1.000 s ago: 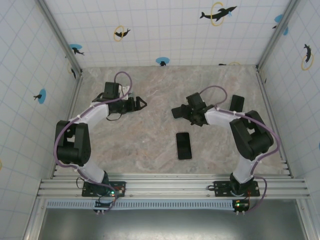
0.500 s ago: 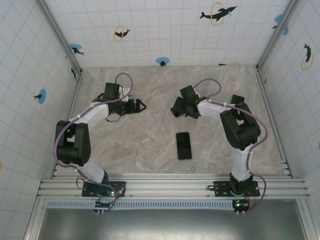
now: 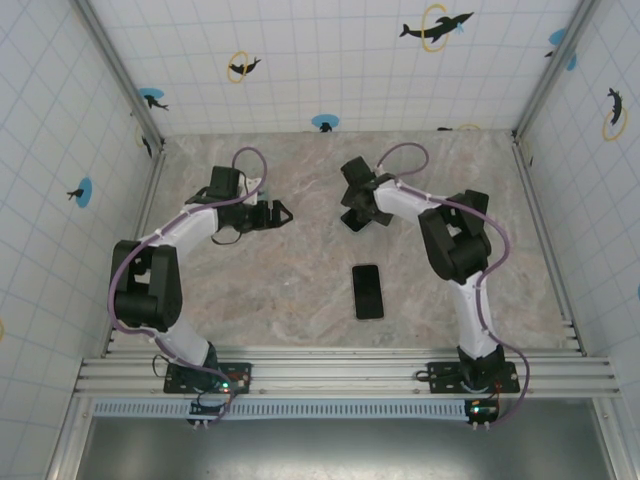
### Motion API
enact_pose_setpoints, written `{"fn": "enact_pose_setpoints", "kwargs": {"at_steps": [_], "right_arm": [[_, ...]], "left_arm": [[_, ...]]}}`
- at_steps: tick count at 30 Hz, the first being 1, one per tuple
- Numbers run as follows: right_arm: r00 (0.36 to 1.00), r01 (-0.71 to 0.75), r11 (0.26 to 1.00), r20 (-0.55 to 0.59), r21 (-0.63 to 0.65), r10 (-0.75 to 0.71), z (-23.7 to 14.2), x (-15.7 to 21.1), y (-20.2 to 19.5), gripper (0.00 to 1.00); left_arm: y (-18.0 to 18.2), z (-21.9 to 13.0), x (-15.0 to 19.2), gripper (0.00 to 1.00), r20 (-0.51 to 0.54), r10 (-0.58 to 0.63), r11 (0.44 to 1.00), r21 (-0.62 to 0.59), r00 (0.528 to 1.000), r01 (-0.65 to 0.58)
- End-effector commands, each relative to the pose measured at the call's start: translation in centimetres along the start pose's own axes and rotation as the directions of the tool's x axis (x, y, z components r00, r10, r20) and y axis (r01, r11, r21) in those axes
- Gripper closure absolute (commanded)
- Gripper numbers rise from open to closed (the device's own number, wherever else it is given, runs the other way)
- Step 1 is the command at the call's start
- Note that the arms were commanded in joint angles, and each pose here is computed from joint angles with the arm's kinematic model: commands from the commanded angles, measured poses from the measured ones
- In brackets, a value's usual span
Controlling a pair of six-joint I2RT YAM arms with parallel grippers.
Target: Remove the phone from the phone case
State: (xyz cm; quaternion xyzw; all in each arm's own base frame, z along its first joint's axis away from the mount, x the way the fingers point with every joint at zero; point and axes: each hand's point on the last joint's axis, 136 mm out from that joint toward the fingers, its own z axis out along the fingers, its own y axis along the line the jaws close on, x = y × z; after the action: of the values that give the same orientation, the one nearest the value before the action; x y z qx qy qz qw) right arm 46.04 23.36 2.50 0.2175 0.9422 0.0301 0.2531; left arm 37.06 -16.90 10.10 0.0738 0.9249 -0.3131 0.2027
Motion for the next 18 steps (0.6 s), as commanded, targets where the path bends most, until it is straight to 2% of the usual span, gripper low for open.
{"fn": "enact_pose_setpoints", "kwargs": {"at_steps": [1, 6, 18], "right_arm": [[0.999, 0.011, 0.988, -0.039, 0.155, -0.005, 2.0, 2.0, -2.2, 0.01], [0.999, 0.009, 0.984, -0.050, 0.180, 0.000, 2.5, 2.4, -2.1, 0.00], [0.995, 0.028, 0.967, -0.099, 0.255, -0.003, 2.2, 4.0, -3.9, 0.05]], "left_arm": [[0.4, 0.5, 0.8, 0.02, -0.038, 0.016, 1.000, -0.008, 0.999, -0.016], [0.5, 0.7, 0.9, 0.03, -0.046, 0.018, 1.000, -0.008, 0.999, -0.018], [0.1, 0.2, 0.9, 0.02, -0.046, 0.027, 1.000, -0.001, 0.999, -0.028]]}}
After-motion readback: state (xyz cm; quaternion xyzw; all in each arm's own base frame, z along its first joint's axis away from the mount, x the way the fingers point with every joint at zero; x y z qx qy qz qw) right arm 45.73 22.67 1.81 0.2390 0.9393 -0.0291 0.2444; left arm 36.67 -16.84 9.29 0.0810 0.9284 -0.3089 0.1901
